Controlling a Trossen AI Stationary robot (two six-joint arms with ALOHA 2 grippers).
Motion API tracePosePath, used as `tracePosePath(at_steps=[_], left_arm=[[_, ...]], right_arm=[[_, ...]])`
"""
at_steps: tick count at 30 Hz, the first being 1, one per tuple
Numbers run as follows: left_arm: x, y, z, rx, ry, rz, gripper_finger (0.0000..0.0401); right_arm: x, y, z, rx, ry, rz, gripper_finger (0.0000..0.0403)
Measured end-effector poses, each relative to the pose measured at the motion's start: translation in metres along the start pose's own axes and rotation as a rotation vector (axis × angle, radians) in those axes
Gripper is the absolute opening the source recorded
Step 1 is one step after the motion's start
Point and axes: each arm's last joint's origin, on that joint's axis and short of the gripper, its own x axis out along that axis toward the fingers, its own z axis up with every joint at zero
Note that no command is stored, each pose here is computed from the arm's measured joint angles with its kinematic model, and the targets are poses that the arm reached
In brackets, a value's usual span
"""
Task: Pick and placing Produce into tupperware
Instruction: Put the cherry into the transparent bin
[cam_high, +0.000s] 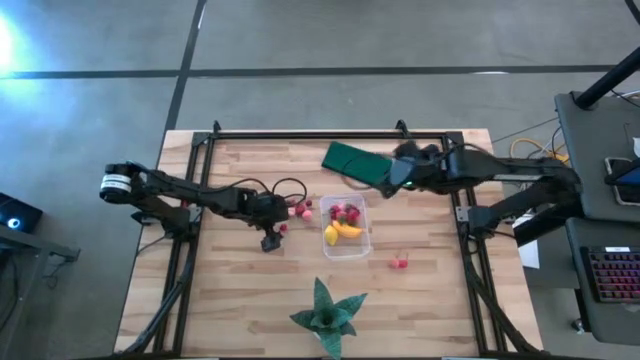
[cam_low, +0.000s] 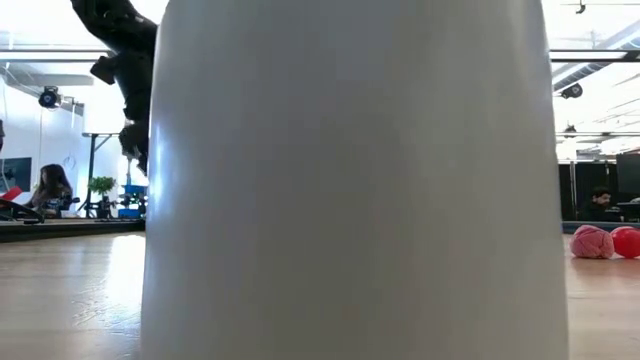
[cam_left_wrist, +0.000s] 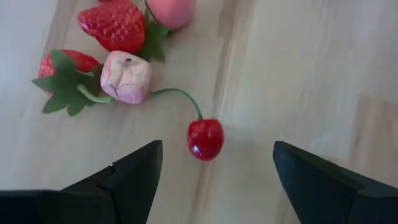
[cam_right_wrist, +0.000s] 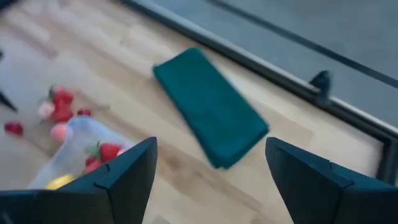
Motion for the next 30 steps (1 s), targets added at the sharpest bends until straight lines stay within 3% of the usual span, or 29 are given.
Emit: tracePosePath(at_steps=[10,30], left_arm=[[0.018,0.0,0.002,0.08,0.012,0.013,0.0218],[0.028,0.0,0.004,0.078,0.022,0.031,0.0076]], right_arm=[[-0.032,-0.036,-0.001,0.133,-0.074,-0.033,0.0286],[-0.025,-0.037,-0.008,0.101,-0.033,-0.078,0.0281]])
